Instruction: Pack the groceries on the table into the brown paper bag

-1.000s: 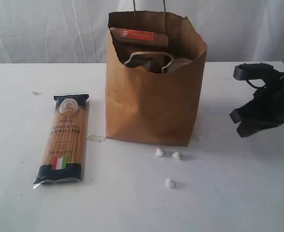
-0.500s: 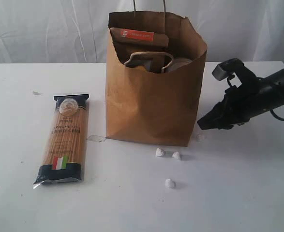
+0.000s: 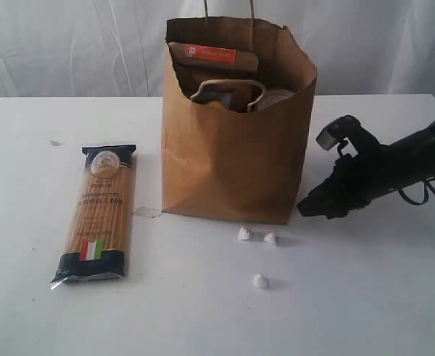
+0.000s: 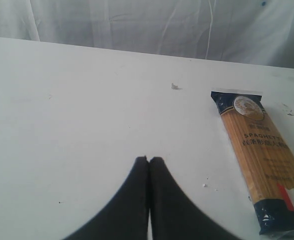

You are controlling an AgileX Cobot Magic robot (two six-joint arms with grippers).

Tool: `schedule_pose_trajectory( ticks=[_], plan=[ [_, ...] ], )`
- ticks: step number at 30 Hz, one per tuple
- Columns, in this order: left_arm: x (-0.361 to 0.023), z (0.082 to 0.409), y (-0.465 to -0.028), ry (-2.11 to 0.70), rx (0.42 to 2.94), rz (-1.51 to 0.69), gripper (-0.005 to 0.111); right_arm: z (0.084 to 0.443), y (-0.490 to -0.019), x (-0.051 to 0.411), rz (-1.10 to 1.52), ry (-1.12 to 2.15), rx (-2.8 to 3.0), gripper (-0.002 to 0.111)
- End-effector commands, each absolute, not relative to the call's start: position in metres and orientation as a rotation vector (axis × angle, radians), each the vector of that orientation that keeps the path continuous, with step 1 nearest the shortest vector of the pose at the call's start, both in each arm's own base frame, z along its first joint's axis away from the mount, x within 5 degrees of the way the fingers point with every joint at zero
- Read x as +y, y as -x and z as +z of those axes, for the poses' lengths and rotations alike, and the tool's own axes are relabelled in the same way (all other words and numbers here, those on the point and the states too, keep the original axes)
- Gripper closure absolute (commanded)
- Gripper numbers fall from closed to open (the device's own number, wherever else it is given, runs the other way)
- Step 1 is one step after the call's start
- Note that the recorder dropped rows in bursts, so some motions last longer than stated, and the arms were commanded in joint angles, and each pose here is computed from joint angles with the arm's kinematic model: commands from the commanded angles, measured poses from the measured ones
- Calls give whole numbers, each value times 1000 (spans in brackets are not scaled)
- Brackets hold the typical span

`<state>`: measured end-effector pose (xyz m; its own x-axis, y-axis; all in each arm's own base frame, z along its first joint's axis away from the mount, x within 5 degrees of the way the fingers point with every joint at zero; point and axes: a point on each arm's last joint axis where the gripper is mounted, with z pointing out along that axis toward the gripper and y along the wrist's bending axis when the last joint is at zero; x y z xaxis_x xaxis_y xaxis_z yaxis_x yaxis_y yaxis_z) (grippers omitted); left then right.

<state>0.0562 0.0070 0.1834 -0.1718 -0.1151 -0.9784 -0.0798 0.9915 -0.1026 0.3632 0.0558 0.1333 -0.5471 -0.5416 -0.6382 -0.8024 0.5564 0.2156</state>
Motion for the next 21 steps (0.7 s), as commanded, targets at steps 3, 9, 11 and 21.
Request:
schedule_pose_trajectory(
  ticks=[3, 9, 11, 21],
  plan=[
    [7, 182, -56, 146, 1747, -26, 107, 121, -365, 55, 691, 1053, 2302, 66],
    [7, 182, -56, 146, 1747, -26, 107, 121, -368, 54, 681, 1011, 2299, 67],
    [7, 182, -56, 146, 1747, -26, 107, 120, -368, 54, 671, 1008, 2303, 67],
    [7, 182, -56, 146, 1747, -26, 107, 111, -368, 54, 685, 1004, 2326, 77]
  ],
)
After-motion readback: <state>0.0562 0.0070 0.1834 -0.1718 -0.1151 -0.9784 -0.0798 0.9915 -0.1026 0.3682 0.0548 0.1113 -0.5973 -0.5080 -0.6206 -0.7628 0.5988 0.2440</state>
